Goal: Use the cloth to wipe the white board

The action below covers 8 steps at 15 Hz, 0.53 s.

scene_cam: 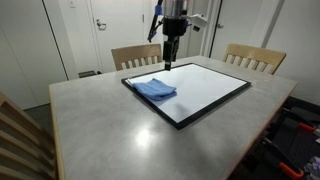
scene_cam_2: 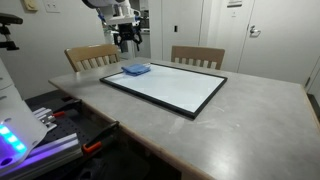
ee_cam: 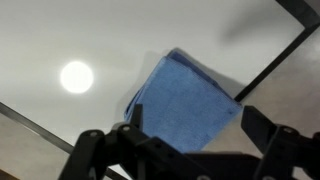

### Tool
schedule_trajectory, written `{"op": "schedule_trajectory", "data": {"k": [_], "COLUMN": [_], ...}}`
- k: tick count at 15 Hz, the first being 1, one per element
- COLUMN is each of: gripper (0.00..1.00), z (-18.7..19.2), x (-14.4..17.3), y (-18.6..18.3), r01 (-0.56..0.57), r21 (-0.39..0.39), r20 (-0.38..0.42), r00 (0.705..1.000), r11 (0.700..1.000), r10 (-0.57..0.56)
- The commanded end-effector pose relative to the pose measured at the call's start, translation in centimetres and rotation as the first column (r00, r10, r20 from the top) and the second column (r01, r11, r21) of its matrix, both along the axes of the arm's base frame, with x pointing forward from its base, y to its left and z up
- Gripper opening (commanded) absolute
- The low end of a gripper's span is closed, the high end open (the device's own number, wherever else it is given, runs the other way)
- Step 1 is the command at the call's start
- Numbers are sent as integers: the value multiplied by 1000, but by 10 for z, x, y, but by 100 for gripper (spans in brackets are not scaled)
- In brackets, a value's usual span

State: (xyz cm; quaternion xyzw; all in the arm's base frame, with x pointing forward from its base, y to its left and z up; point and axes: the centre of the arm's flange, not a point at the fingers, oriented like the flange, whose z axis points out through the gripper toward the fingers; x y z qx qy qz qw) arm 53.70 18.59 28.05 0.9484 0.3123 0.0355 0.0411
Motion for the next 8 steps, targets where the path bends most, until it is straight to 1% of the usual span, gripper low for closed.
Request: {"op": "schedule_trajectory", "data": {"k": [1, 4, 8], "gripper": [100, 100, 100], "z": [-18, -32, -48], "x": [6, 11, 24], "y": [27, 44, 61], "r01": [66, 93, 118], "r21": [-12, -30, -77], "r20": [43, 63, 108], "r00": [997, 994, 988], "r11": [998, 995, 990], "r10": [-66, -91, -109]}}
